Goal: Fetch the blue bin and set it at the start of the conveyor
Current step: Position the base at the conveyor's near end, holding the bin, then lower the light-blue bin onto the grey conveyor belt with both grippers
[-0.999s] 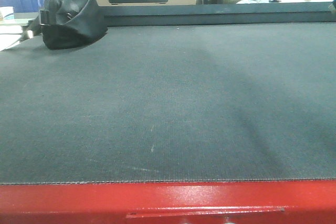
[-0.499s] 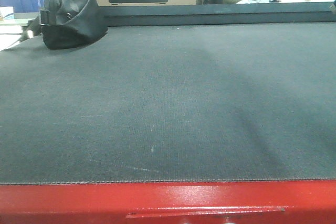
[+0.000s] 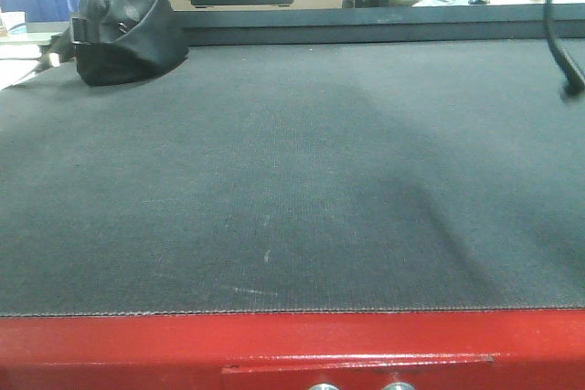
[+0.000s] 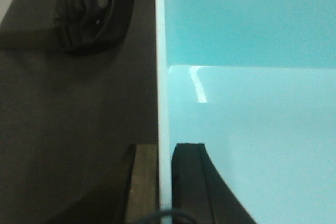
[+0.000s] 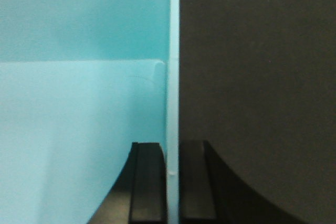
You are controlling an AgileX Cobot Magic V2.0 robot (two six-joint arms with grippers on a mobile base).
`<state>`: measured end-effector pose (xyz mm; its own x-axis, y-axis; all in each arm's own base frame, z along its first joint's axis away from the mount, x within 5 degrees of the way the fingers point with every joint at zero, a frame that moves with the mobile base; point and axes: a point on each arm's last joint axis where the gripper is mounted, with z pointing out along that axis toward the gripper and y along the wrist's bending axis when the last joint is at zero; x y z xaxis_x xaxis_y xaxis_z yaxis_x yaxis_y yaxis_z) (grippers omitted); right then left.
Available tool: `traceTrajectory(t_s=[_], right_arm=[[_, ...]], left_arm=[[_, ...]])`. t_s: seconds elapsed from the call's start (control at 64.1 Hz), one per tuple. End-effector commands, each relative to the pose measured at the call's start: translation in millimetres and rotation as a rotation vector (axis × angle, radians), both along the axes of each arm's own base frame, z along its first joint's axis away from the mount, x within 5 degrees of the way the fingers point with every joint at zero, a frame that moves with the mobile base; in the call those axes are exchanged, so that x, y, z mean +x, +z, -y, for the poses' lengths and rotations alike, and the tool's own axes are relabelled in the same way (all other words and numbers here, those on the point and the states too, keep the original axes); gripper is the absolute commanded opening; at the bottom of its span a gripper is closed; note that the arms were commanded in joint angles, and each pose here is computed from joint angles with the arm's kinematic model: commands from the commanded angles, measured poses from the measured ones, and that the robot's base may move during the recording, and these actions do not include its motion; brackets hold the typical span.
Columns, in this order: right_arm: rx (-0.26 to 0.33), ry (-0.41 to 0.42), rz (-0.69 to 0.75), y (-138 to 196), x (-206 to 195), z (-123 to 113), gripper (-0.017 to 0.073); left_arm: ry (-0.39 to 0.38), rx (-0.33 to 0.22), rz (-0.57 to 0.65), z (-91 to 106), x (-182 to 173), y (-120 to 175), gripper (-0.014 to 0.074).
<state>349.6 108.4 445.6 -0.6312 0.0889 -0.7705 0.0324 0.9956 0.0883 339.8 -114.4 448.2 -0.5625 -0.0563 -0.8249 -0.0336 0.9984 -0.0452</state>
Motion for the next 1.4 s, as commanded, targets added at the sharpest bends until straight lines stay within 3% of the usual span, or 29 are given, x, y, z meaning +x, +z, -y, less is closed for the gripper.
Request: traceTrajectory(t_s=[0.0,0.172,0.343,0.578,0.89,1.124,1.155,1.233,1.311,1.389], right_arm=[[0.012,0.02,0.033,-13,6,-4,-0.0162],[0.02,0.058,0.023,-60,11,-9,-0.0162],[0.016,0.099,-0.01,-108,4,-10,-0.0162],[0.044,0.155,-0.004,-162,-4,-12,-0.0162],[0.067,0.129,-0.005,-177,0,-3,-0.0162],[0.064,0.125,-0.016,-178,0,-3,-0.0161],[0.064,0.124,-0.018,-178,0,-3,-0.0144],[0.083,0.113,-0.03,-179,-1,-3,0.0004],[0.098,0.105,-0.037,-178,-1,-3,0.0221],[0.093,0.098,-0.05,-177,-2,-3,0.038]], left_arm=[[-0.026,-0.041,0.027,7.4,5,-15,-0.0111],[-0.017,-0.041,-0.053,10.9,11,-64,-0.0111],[-0.03,-0.082,-0.099,15.2,10,-110,-0.0111],[-0.118,-0.108,-0.08,21.0,6,-151,-0.0111],[-0.145,-0.087,-0.114,24.6,10,-180,-0.0111],[-0.136,-0.098,-0.128,24.9,10,-181,-0.011],[-0.134,-0.096,-0.132,24.6,10,-182,-0.0106],[-0.133,-0.093,-0.137,24.8,9,-182,-0.0034],[-0.13,-0.09,-0.142,24.5,9,-182,0.0126],[-0.114,-0.075,-0.165,22.5,8,-182,0.0288]])
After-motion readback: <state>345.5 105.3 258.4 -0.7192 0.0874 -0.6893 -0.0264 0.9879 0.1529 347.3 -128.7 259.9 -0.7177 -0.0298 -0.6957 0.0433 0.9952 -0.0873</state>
